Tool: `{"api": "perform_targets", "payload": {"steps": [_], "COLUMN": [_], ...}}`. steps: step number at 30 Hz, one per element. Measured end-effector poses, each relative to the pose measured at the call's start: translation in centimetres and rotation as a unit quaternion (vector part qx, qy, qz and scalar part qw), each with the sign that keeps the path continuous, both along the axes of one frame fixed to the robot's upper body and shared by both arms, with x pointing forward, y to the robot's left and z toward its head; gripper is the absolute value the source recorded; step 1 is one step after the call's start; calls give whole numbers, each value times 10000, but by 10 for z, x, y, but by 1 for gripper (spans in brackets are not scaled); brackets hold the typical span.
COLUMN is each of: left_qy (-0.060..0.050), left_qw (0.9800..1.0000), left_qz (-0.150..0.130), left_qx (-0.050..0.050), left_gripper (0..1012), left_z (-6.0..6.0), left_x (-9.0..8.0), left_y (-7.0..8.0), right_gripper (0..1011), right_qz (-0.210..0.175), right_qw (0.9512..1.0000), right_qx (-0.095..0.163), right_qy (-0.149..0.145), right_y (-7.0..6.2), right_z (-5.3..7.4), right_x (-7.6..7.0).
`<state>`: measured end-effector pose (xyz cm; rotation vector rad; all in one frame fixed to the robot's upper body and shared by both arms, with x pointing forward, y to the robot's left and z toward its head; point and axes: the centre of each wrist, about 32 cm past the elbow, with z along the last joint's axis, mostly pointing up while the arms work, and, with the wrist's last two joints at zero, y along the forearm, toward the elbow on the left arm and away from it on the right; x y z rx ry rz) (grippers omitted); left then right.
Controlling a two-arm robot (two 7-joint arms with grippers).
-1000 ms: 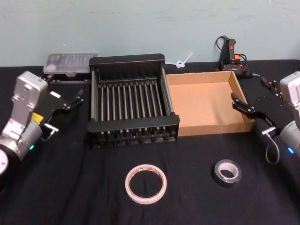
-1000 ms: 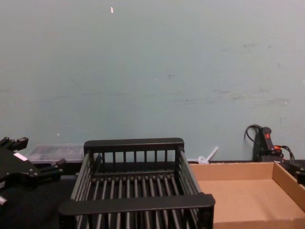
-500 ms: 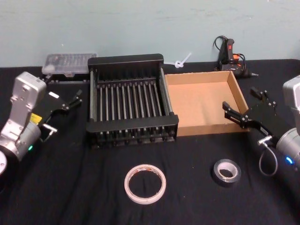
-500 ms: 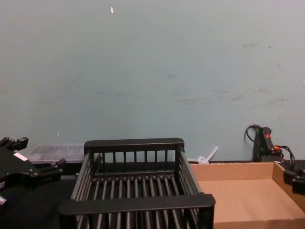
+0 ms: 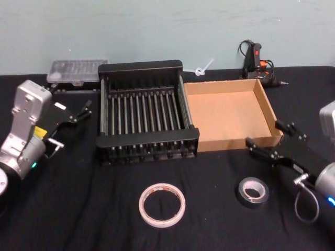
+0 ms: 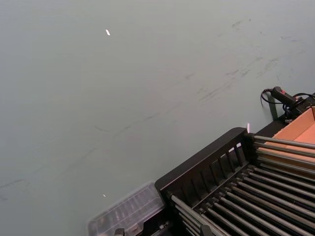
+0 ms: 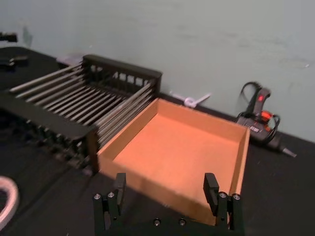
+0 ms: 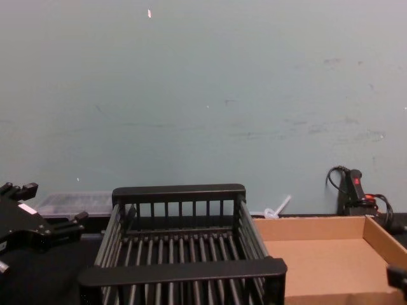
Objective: Pick up the white tape and place it into the black box , Pick up the silver tape and place it into the brown box.
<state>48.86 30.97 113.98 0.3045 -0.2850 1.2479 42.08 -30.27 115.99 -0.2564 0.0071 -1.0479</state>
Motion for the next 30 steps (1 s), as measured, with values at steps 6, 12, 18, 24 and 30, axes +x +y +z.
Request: {"api": "perform_targets", "payload": {"steps": [6,12,18,24,30], "left_qy": [0,0,0,0,0], "left_qw": [10000,10000,10000,10000,10000], "left_qz": [0,0,0,0,0], "left_qx": [0,0,0,0,0], "left_gripper": [1001,1001,1001,1001,1001], "left_z": [0,0,0,0,0], "left_x": [0,0,0,0,0], "left_y": [0,0,0,0,0], "right_gripper": [1002,1002,1002,1002,1002], "right_qz": [76,91,73,99,156], "right_qw": [9997,9983,9945,9912,9888], "right_qx": [-53,-139,-250,-321,-426], "right_qy": [244,567,1012,1279,1424], "right_y": [-2,-3,-6,-7,-8], "right_z": [-1,-1,1,2,2], "right_x": [-13,-22,-25,-24,-22]}}
